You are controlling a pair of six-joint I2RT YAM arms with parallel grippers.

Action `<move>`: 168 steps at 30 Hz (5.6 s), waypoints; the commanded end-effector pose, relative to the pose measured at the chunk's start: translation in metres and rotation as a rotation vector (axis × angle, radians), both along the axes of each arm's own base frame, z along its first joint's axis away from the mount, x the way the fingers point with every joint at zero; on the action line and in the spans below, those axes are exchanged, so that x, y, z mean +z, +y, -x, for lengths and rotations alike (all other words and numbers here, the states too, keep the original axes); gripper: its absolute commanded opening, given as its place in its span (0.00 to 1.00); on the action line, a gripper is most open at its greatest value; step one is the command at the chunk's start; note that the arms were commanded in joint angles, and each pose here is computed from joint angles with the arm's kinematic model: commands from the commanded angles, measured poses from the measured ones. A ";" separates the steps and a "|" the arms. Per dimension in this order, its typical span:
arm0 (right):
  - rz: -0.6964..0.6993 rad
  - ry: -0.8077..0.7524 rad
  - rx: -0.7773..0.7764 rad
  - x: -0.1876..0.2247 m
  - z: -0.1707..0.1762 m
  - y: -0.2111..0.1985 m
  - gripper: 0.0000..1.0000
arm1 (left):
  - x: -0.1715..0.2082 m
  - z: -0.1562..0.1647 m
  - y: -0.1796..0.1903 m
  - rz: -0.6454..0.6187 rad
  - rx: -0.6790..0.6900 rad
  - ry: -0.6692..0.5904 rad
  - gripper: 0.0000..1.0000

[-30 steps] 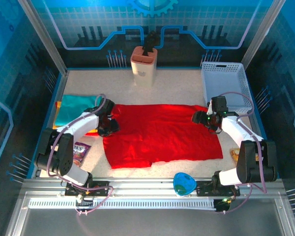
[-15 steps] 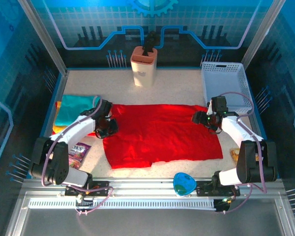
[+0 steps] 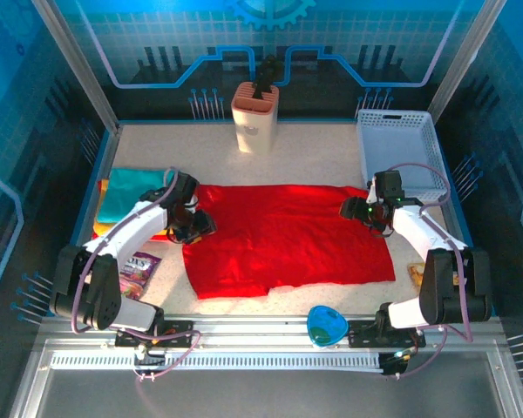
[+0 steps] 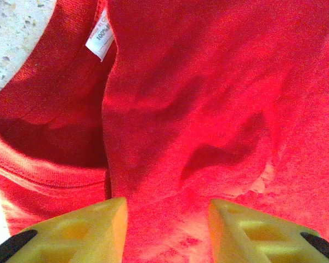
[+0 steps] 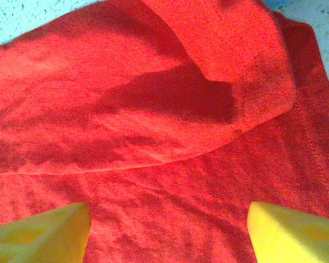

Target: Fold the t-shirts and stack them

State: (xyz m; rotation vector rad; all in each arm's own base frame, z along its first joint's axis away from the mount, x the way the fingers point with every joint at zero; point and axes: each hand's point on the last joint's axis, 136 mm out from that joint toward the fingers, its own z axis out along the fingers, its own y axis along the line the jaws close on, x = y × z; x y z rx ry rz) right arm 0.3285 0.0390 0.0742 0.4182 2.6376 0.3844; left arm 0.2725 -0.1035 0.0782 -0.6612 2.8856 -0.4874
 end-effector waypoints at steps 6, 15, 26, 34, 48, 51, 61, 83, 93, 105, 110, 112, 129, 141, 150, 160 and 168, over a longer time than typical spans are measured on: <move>0.031 0.003 0.054 0.003 0.001 0.012 0.77 | 0.020 -0.026 0.030 -0.130 0.016 -0.066 0.45; 0.155 -0.064 0.098 0.030 -0.031 0.032 0.84 | 0.060 -0.128 0.048 -0.338 -0.010 -0.154 0.37; 0.278 0.030 0.131 0.016 -0.079 0.035 0.89 | 0.012 -0.192 0.059 -0.494 -0.084 -0.048 0.39; 0.329 0.128 0.122 -0.019 -0.100 0.030 0.88 | -0.012 -0.204 0.069 -0.518 -0.087 -0.001 0.37; 0.374 0.198 -0.010 -0.033 -0.105 -0.017 0.87 | -0.033 -0.198 0.070 -0.515 -0.111 0.062 0.35; 0.368 0.192 -0.034 -0.031 -0.106 -0.026 0.87 | -0.036 -0.195 0.072 -0.522 -0.117 0.071 0.34; 0.307 0.126 0.017 -0.013 -0.114 -0.006 0.87 | -0.039 -0.195 0.077 -0.556 -0.127 0.077 0.27; 0.294 0.274 -0.036 -0.058 -0.096 -0.015 0.81 | -0.025 -0.201 0.076 -0.273 0.041 -0.066 0.00; 0.281 0.270 -0.122 -0.053 -0.096 -0.038 0.80 | -0.021 -0.203 0.092 -0.142 0.152 -0.119 0.00; 0.299 0.202 -0.154 -0.029 -0.098 -0.049 0.80 | -0.006 -0.207 0.103 -0.202 0.181 -0.137 0.15; 0.305 0.156 -0.142 -0.014 -0.101 -0.049 0.81 | 0.019 -0.209 0.098 -0.257 0.152 -0.181 0.39; 0.308 0.139 -0.129 -0.009 -0.102 -0.047 0.81 | 0.029 -0.208 0.091 -0.281 0.129 -0.196 0.43; 0.250 0.218 -0.078 -0.050 -0.113 -0.029 0.60 | 0.007 -0.140 -0.018 -0.231 -0.053 -0.170 0.41; 0.218 0.202 -0.080 -0.043 -0.154 -0.024 0.71 | -0.020 -0.091 -0.028 -0.257 -0.101 -0.098 0.39; 0.238 0.032 -0.015 0.021 -0.131 -0.008 0.90 | 0.015 -0.039 -0.011 -0.253 -0.137 -0.090 0.49; 0.130 0.107 -0.013 0.031 -0.033 -0.001 1.00 | 0.017 0.066 -0.004 -0.150 -0.077 0.037 0.54; 0.074 0.167 -0.144 0.026 0.044 -0.022 1.00 | -0.009 0.138 -0.007 -0.088 0.021 0.120 0.54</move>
